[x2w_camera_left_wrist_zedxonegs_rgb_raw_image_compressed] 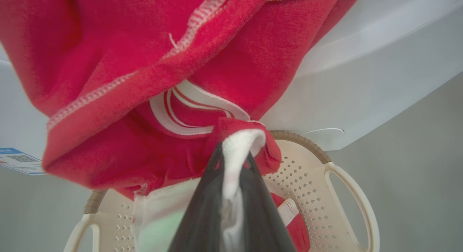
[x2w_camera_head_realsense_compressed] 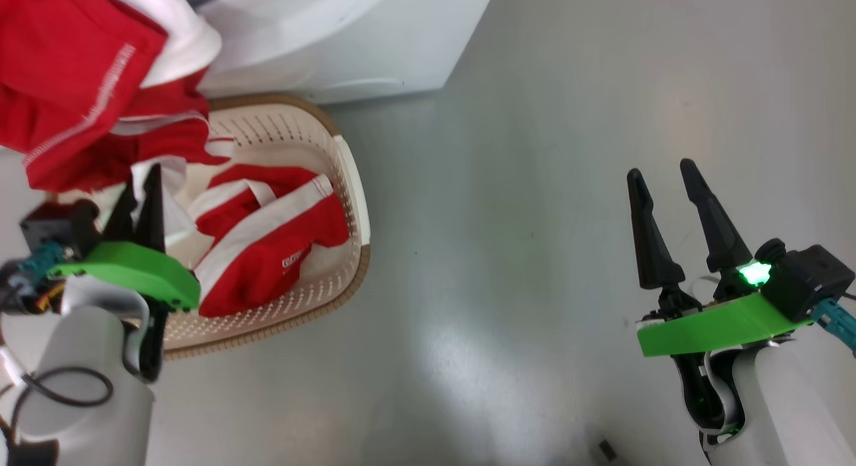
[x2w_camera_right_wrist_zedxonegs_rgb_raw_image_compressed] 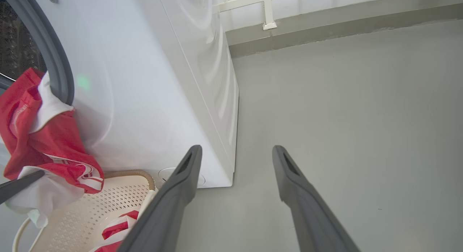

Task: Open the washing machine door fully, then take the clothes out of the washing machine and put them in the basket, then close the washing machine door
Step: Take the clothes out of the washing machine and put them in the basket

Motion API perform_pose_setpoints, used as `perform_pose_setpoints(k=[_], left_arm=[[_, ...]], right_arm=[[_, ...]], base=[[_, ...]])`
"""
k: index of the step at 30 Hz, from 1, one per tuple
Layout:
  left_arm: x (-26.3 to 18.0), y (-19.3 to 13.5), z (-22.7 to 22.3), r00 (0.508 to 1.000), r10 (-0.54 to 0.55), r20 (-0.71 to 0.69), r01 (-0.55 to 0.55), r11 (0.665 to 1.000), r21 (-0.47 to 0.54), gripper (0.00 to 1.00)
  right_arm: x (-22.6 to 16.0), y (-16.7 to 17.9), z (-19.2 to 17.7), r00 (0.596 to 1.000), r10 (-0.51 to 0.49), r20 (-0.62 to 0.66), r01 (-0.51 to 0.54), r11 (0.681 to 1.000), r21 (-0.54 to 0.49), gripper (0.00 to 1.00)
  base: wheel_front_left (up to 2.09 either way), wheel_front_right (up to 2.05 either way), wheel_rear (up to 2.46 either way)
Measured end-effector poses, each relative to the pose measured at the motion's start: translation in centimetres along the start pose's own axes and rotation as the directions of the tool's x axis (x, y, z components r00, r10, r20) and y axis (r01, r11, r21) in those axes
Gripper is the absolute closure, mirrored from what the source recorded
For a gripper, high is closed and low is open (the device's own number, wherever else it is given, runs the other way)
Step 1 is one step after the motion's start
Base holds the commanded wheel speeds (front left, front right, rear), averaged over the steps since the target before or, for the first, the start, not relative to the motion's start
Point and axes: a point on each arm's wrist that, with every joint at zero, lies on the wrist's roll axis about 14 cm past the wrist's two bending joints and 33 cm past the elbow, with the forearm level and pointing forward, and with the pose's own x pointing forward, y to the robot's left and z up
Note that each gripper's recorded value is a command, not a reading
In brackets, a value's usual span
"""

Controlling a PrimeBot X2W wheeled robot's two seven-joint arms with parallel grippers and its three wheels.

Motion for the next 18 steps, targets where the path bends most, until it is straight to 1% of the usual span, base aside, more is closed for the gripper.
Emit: perform_pose_setpoints(k=[2,4,6,7,8,10,11,12,18], left_arm=[[0.7,0.4,-0.5,1.0,0.005,-0.014,-0.005,1.0,0.004,0.85],[1.3,0.8,-1.1,0.999,0.012,-0.031,-0.012,1.0,0.006,0.81],[1.7,0.9,-1.7,0.999,0.014,-0.044,-0.014,1.0,0.005,0.79],[1.9,0.9,-1.9,0.999,0.014,-0.049,-0.014,1.0,0.004,0.77],[2.1,0.9,-2.2,0.998,0.013,-0.055,-0.013,1.0,0.001,0.72],[2.3,0.8,-2.4,0.998,0.013,-0.058,-0.013,1.0,0.0,0.38],[2.3,0.9,-2.4,0.998,0.014,-0.059,-0.014,1.0,-0.001,0.13],[2.3,0.9,-2.4,0.998,0.015,-0.059,-0.016,1.0,-0.002,0.0],[2.2,1.0,-1.0,0.999,0.028,-0.018,-0.028,0.999,-0.022,0.0]], right_arm=[[0.4,-0.1,-0.5,1.0,-0.001,-0.01,0.001,1.0,-0.001,0.0],[0.6,-0.3,-1.0,1.0,-0.004,-0.021,0.004,1.0,-0.002,0.0],[0.6,-0.6,-1.6,0.999,-0.01,-0.034,0.01,1.0,-0.003,0.0],[0.6,-0.7,-1.7,0.999,-0.013,-0.038,0.013,1.0,-0.004,0.0],[0.6,-0.9,-2.0,0.999,-0.018,-0.044,0.017,1.0,-0.005,0.0],[0.6,-1.0,-2.1,0.999,-0.021,-0.047,0.021,1.0,-0.006,0.0],[0.7,-1.0,-2.2,0.999,-0.021,-0.048,0.02,1.0,-0.006,0.0],[0.8,-1.0,-2.1,0.999,-0.019,-0.046,0.019,1.0,-0.005,0.0],[1.4,-0.5,-1.6,1.0,-0.004,-0.027,0.004,1.0,-0.002,0.0]], base=[[0.0,0.0,0.0],[0.0,0.0,0.0],[0.0,0.0,0.0],[0.0,0.0,0.0],[0.0,0.0,0.0],[0.0,0.0,0.0],[0.0,0.0,0.0],[0.0,0.0,0.0],[0.0,0.0,0.0]])
